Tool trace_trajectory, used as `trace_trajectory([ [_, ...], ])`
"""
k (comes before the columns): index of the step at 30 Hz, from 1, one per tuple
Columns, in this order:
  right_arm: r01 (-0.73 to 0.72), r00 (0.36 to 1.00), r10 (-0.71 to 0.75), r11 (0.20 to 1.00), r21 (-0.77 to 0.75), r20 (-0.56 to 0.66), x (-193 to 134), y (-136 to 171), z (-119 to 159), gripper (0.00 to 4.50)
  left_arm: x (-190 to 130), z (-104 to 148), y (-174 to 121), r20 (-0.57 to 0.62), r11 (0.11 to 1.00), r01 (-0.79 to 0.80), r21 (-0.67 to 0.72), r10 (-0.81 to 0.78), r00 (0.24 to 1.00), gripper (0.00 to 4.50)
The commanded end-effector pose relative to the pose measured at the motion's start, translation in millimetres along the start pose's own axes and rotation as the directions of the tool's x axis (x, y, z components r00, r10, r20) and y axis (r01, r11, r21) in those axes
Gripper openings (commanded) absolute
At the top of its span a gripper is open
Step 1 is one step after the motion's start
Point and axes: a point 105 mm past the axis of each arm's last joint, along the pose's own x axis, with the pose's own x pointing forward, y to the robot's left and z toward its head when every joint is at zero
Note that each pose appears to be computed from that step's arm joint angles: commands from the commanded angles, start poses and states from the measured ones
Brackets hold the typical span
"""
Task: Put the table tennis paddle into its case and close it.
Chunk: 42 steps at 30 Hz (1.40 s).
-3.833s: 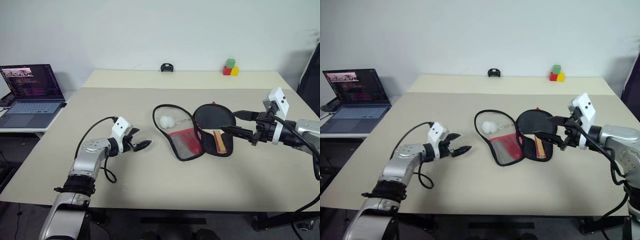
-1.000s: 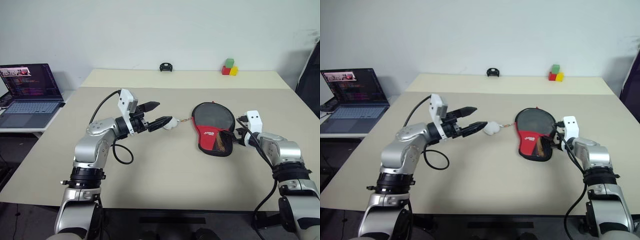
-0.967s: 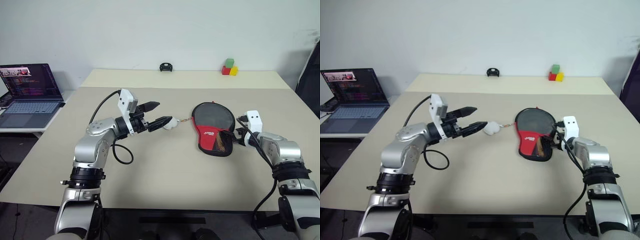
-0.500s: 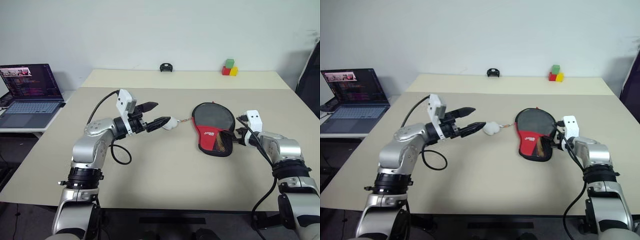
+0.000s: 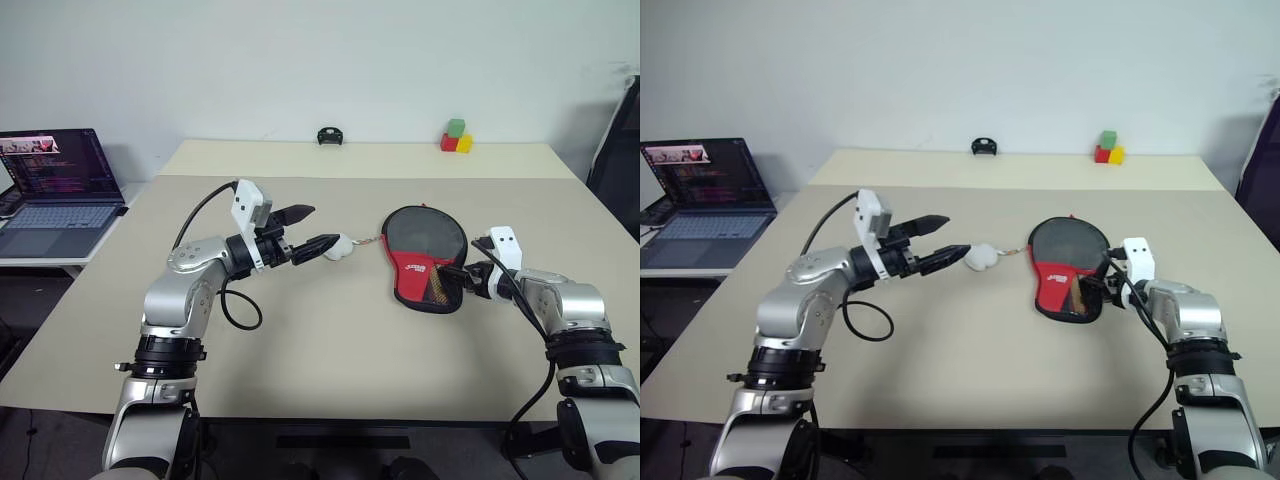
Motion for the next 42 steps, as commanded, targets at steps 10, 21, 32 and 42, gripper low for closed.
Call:
trace_trajectory([
  [10,-0.063,0.997,0.066,0.996,0.069,-0.034,14,20,-12,0.04,-19,-3,-6,-0.049,0.999,0.03,0.039,-0.028,0.998,4.5],
  [21,-0.239,0.97,0.243,0.966,0.093,-0.026,-6,80,-14,0.04,-63,-37,-36,-0.229,0.986,0.156,-0.056,-0.164,0.959,4.5],
  [32,-0.353,0.929,0.363,0.929,0.113,-0.077,-35,130,-37,0.04,-74,-40,-61,-0.272,0.961,0.257,-0.108,-0.277,0.922,4.5],
  [42,-0.367,0.91,0.389,0.917,0.157,-0.142,-60,144,-68,0.04,-82,-46,-75,-0.309,0.939,0.315,-0.14,-0.344,0.887,4.5],
])
